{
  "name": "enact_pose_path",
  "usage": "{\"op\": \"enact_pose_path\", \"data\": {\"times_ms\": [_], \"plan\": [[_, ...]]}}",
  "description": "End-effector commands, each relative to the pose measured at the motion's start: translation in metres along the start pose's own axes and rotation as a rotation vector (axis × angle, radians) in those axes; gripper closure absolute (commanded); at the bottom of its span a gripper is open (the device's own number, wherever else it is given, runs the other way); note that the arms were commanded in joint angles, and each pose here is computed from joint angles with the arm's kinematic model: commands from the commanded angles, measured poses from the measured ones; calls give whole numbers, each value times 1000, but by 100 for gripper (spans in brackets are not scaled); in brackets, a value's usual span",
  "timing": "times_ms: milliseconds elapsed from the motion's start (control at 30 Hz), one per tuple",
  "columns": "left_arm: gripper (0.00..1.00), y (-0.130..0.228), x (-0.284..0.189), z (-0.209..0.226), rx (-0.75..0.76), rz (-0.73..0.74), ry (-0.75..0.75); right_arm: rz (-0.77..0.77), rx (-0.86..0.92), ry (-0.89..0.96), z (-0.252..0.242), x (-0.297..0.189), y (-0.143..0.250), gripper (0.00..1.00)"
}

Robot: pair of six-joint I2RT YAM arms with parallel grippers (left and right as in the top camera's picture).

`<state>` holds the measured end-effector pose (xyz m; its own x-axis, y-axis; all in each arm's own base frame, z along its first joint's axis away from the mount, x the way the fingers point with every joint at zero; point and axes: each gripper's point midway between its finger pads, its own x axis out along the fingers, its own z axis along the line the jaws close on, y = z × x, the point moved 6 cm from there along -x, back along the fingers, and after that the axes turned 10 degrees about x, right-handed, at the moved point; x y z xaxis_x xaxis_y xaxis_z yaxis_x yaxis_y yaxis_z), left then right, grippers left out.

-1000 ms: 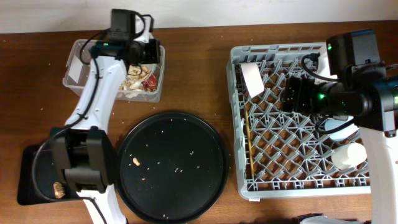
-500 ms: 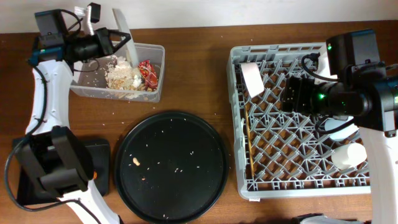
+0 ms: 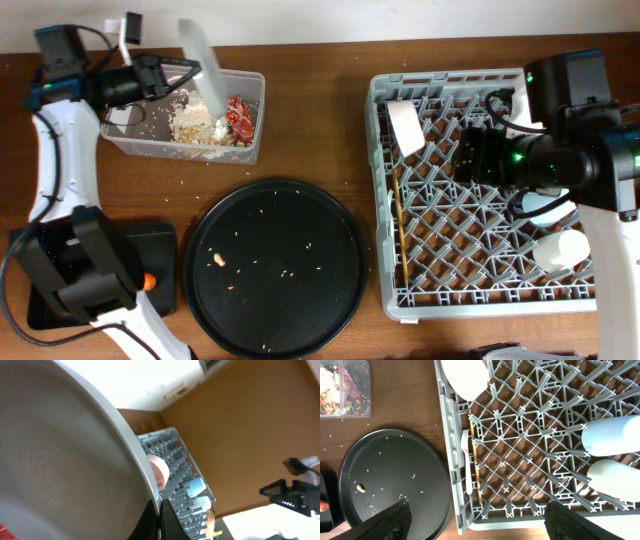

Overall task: Sort waste into correct bins and load items into the dishwasher rack
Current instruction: 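Place the grey plate upright in the dish rack with the left gripper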

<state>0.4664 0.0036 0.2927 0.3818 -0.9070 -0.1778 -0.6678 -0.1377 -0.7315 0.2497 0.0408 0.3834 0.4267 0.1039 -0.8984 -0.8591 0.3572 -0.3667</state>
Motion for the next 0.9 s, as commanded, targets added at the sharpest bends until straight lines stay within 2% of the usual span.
{"op": "enact_pose_path", "data": {"times_ms": [0, 67, 133, 200, 300, 333, 367, 467, 533, 600, 700, 767, 800, 867], "plan": [[99, -20, 37, -102, 194, 43, 57, -159, 10, -78, -2, -50, 3, 7], [100, -8, 80, -149, 231, 114, 146, -291, 35, -117, -6, -87, 6, 3], [99, 12, 124, -177, 229, 189, 179, -364, 59, -143, -8, -108, 9, 0], [99, 25, 163, -213, 315, 213, 247, -431, 75, -188, -10, -130, 14, 1], [100, 31, 215, -260, 342, 150, 230, -474, 76, -214, -14, -145, 24, 2], [100, 29, 234, -272, 278, 99, 214, -488, 75, -221, -16, -150, 27, 2], [100, 30, 254, -284, 250, 59, 276, -498, 72, -227, -18, -153, 31, 2], [99, 60, 309, -268, 69, 98, 333, -504, 72, -230, -20, -156, 35, 2], [99, 86, 341, -245, -65, 142, 304, -491, 72, -222, -21, -155, 37, 2], [99, 104, 360, -214, -228, 145, 155, -480, 73, -216, -22, -154, 39, 2], [100, 108, 363, -198, -259, 120, 58, -471, 73, -210, -23, -153, 40, 2], [99, 120, 362, -181, -312, 153, -57, -470, 73, -210, -23, -153, 40, 2], [93, 124, 362, -177, -323, 167, -72, -470, 73, -210, -23, -152, 41, 2], [69, 131, 363, -175, -310, 203, -62, -464, 73, -207, -24, -152, 42, 2]]}}
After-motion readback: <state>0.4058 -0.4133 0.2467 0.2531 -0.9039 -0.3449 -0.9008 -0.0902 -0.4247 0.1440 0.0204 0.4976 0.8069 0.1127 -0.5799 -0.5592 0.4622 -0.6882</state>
